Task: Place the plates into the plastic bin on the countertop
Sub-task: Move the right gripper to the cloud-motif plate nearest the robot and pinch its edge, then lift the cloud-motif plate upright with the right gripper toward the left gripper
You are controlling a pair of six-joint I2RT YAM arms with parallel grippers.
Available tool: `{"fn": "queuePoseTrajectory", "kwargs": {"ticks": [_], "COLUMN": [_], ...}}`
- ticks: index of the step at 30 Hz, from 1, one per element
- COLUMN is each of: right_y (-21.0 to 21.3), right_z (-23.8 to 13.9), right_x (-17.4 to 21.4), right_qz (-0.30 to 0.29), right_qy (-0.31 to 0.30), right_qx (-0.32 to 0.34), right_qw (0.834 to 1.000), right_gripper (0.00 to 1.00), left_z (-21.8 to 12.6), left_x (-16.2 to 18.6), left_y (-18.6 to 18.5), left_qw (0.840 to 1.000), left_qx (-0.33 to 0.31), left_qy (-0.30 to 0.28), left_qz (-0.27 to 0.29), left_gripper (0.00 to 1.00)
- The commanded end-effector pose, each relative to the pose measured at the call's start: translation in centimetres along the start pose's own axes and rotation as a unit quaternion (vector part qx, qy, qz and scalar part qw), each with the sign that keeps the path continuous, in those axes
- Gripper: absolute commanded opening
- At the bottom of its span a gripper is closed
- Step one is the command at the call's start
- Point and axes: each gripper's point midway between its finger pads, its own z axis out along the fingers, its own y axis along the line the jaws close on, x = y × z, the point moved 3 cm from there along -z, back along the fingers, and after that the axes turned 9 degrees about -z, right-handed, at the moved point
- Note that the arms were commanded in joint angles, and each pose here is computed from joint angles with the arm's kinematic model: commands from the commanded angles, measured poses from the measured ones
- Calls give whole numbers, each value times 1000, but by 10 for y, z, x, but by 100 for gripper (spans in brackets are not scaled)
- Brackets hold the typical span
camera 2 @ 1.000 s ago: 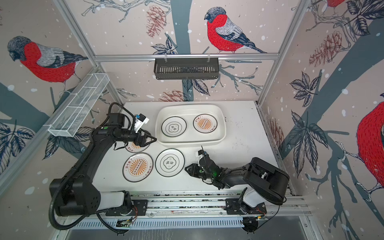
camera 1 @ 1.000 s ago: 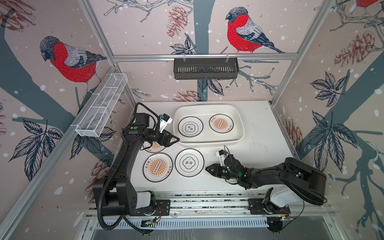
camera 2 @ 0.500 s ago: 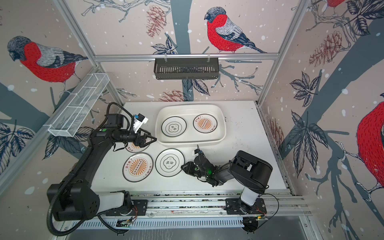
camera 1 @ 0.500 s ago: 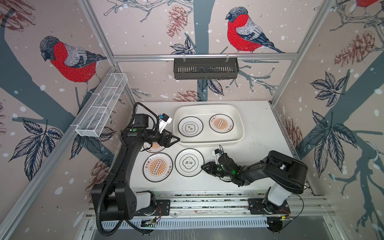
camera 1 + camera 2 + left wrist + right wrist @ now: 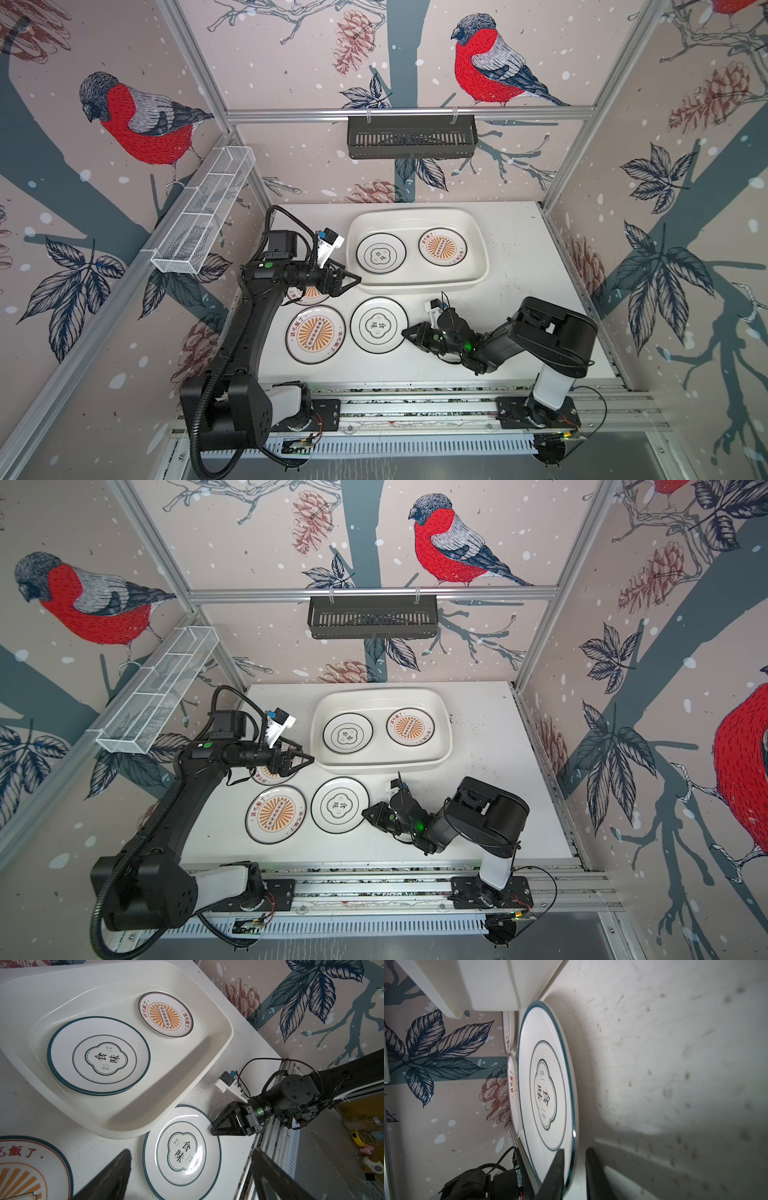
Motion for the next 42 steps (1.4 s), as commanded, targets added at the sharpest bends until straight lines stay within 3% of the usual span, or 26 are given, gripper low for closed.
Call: {"fn": "queuePoseTrajectory", "kwargs": {"ticks": [1,10,17,30,42], "right_y": [1,-7,-11,-2,-3], "right_z": [2,6,4,-15,-35], "right_x": [-1,-2,-4,-5,3], "right_qz": [7,14,25,34,20], "right_qy": [-3,0,-5,-24,-11], "right_qx": [-4,10,4,-55,-51], "right_qw": [1000,1000,1000,998,998], "right_gripper": [24,23,15,2,2], "left_z": [1,10,15,9,5], "left_x": [-3,-3,0,-12,-28], "left_y": [-4,-11,-18,-25,-25], "left_qw": [1000,1000,1000,1000,1000], "left_qx": [11,12,11,1,-9], "left_qy": [-8,1,6,-5,-11], "left_qz": [9,15,28,31,8], "left_gripper": [89,90,90,92,90]}}
